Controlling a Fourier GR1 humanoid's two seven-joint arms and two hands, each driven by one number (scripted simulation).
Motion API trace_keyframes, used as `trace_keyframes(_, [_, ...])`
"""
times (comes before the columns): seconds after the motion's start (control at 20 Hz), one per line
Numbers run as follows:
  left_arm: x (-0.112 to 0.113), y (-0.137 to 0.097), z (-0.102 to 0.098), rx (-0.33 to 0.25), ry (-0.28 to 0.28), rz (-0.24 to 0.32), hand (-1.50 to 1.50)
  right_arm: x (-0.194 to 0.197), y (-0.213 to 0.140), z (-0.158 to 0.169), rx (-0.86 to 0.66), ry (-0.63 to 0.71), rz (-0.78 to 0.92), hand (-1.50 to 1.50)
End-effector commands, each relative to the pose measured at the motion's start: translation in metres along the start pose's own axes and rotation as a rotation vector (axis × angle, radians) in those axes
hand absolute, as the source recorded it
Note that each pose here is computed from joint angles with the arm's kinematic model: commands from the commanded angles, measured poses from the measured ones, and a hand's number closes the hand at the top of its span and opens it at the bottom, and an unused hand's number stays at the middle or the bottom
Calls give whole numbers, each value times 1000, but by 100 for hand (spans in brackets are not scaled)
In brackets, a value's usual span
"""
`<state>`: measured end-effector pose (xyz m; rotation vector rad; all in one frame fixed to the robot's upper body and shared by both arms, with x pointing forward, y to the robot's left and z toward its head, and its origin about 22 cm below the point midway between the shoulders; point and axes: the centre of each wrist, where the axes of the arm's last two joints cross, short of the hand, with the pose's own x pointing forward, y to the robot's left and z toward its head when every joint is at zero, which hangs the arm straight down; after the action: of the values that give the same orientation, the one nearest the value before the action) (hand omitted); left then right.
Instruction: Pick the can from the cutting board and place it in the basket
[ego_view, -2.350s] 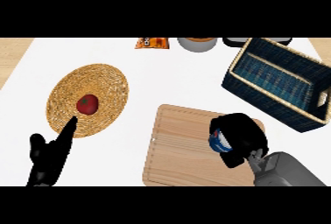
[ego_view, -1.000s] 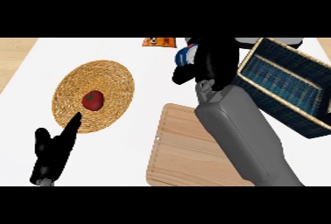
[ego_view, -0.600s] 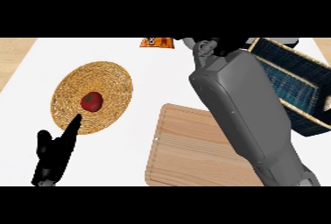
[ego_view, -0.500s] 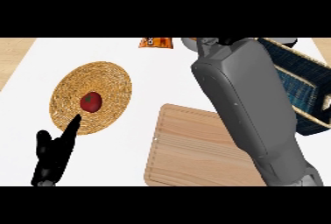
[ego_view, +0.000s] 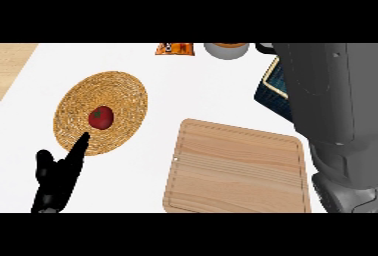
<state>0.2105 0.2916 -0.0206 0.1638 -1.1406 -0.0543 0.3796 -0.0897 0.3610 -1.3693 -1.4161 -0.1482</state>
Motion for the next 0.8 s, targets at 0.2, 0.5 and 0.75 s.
trace_keyframes(0.2, [-24, -9, -4, -10, 113, 27, 0, -3, -13, -43, -23, 206, 68, 150])
trace_keyframes(0.5, [-15, 2, -8, -5, 119, 17, 0, -46, 19, -68, 5, 207, 95, 150])
trace_keyframes(0.75, [-26, 2, 6, -5, 127, 7, 0, -84, 15, -92, 20, 252, 33, 150])
